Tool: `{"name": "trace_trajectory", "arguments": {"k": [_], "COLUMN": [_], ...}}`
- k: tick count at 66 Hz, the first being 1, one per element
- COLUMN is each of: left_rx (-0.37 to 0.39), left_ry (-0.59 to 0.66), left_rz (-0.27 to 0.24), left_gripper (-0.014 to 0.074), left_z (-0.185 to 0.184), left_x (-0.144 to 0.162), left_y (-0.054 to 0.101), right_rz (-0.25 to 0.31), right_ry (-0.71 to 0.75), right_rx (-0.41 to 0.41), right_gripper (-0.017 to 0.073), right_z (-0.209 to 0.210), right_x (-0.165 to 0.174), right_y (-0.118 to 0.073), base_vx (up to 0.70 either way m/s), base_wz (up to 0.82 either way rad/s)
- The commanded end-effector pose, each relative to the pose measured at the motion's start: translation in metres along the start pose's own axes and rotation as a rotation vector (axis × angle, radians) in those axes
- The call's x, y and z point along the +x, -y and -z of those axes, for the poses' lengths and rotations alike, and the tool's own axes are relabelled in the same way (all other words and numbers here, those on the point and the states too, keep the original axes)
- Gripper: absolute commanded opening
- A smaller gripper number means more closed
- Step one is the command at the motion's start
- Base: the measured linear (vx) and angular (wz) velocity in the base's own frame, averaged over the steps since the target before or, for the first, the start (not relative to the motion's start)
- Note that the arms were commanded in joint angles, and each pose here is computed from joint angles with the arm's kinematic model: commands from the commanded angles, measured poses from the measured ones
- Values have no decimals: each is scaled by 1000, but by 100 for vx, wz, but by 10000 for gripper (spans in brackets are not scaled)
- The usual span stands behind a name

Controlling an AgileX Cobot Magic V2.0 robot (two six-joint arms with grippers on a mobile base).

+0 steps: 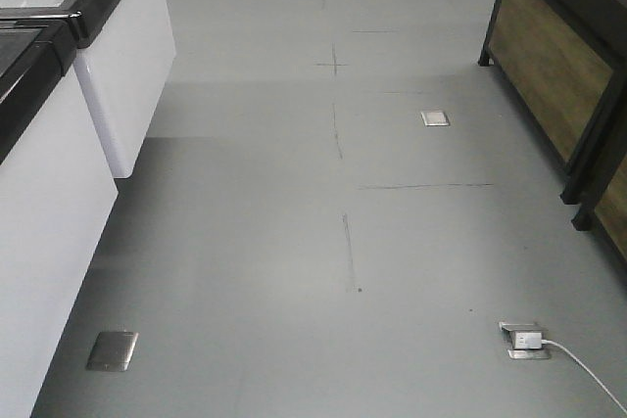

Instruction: Left arm holds basket, right arm returns cookies

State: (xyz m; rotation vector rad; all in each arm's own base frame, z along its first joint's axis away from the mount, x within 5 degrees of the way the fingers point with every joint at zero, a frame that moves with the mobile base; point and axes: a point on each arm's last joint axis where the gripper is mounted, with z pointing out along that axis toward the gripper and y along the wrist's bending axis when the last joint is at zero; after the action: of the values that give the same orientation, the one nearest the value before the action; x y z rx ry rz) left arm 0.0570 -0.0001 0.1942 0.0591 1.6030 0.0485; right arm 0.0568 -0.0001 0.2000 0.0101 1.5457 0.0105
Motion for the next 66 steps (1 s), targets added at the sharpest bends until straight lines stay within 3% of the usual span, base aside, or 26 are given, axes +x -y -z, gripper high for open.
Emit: {"name": "trace_trajectory", "arguments": {"k": [1,66], "left_rx": [-2,-2], "left_ry": [118,118], "left_rz": [3,3], "left_gripper": [-8,-8], "left_z": [4,4], "left_x": [-18,-18], "left_y": [-1,-1], "right_rz": [11,11], "right_ry": [79,79], "right_rx": [0,0], "right_gripper": [-8,-8], "right_z": [1,1], "right_x": [-6,-6], "right_y": [0,0], "base_vx": [0,0], "base_wz": [0,0]}}
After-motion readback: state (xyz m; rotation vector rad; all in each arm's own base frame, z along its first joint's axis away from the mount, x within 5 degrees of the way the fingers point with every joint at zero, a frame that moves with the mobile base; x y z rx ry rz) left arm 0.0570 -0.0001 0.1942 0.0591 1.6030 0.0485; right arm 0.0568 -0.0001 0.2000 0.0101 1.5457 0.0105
